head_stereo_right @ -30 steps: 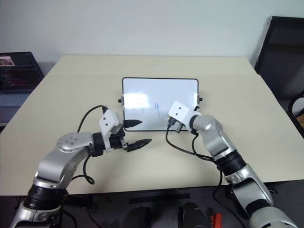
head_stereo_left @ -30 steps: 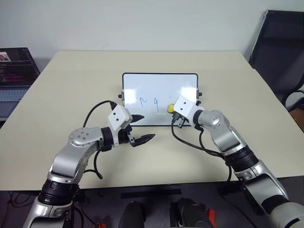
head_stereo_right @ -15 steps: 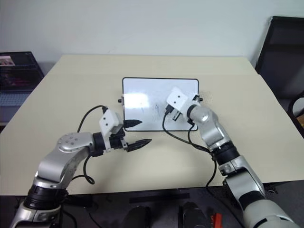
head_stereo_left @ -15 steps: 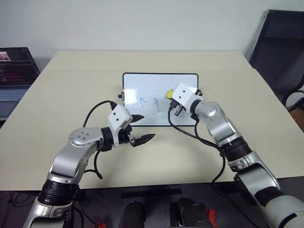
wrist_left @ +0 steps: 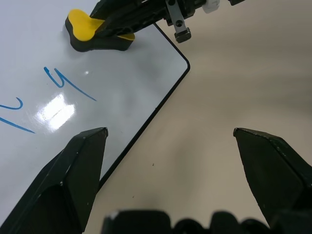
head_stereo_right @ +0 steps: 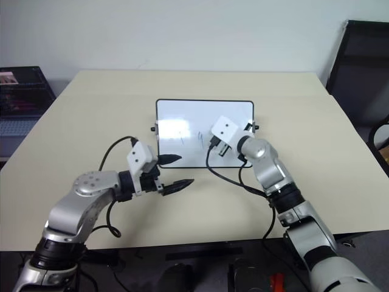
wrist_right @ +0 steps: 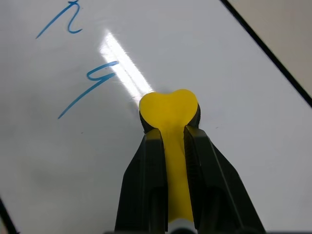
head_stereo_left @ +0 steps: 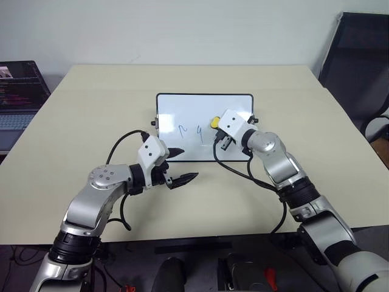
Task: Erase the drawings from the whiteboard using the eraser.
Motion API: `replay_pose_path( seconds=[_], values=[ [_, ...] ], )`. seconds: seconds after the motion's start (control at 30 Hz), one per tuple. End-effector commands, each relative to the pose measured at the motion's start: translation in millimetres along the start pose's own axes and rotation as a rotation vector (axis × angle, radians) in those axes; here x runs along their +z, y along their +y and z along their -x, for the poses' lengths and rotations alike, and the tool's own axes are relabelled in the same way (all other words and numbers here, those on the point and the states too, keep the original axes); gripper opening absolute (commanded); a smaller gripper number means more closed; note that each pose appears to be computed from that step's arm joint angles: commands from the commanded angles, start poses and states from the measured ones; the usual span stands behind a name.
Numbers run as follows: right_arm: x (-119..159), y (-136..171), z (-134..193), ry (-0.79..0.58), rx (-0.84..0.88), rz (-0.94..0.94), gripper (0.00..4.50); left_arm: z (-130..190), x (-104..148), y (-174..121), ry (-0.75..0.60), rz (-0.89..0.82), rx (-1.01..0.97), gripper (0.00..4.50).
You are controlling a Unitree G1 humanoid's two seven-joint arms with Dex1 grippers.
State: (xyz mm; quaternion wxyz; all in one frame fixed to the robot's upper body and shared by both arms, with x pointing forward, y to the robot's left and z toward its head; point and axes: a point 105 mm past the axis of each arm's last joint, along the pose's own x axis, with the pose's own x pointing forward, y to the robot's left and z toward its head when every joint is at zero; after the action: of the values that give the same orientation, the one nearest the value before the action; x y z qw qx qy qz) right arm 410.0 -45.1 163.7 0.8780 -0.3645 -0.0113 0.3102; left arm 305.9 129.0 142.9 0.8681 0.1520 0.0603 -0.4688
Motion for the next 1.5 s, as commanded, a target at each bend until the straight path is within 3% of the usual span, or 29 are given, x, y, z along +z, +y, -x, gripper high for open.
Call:
replay_pose_path(
  seconds=[0.03, 0.4, 0.6, 0.8, 1.27, 1.5],
  values=[
    [7.1, -7.3, 2.8, -0.027, -0.040, -0.014, 0.20, 11.2, 6.8, 12.2, -0.012, -0.031, 0.070, 4.50],
    [28.2, -17.4, 54.6, -0.180, -0.045, -0.286, 0.19, 41.7, 2.4, 31.2, -0.067, 0.075, 0.236, 4.50],
    [13.3, -0.4, 93.7, -0.170, 0.017, -0.512, 0.19, 50.6, 2.3, 33.1, -0.110, 0.139, 0.314, 4.50],
    [-4.7, 19.5, 115.3, -0.107, 0.048, -0.585, 0.18, 53.9, 1.8, 32.4, -0.109, 0.161, 0.347, 4.50],
    [0.5, 18.6, 110.7, -0.112, 0.054, -0.569, 0.17, 56.5, 0.4, 35.5, -0.105, 0.154, 0.366, 4.50],
    [29.8, 18.3, 82.2, -0.148, 0.112, -0.301, 0.17, 57.2, -7.7, 40.6, -0.049, 0.115, 0.391, 4.50]
  ],
)
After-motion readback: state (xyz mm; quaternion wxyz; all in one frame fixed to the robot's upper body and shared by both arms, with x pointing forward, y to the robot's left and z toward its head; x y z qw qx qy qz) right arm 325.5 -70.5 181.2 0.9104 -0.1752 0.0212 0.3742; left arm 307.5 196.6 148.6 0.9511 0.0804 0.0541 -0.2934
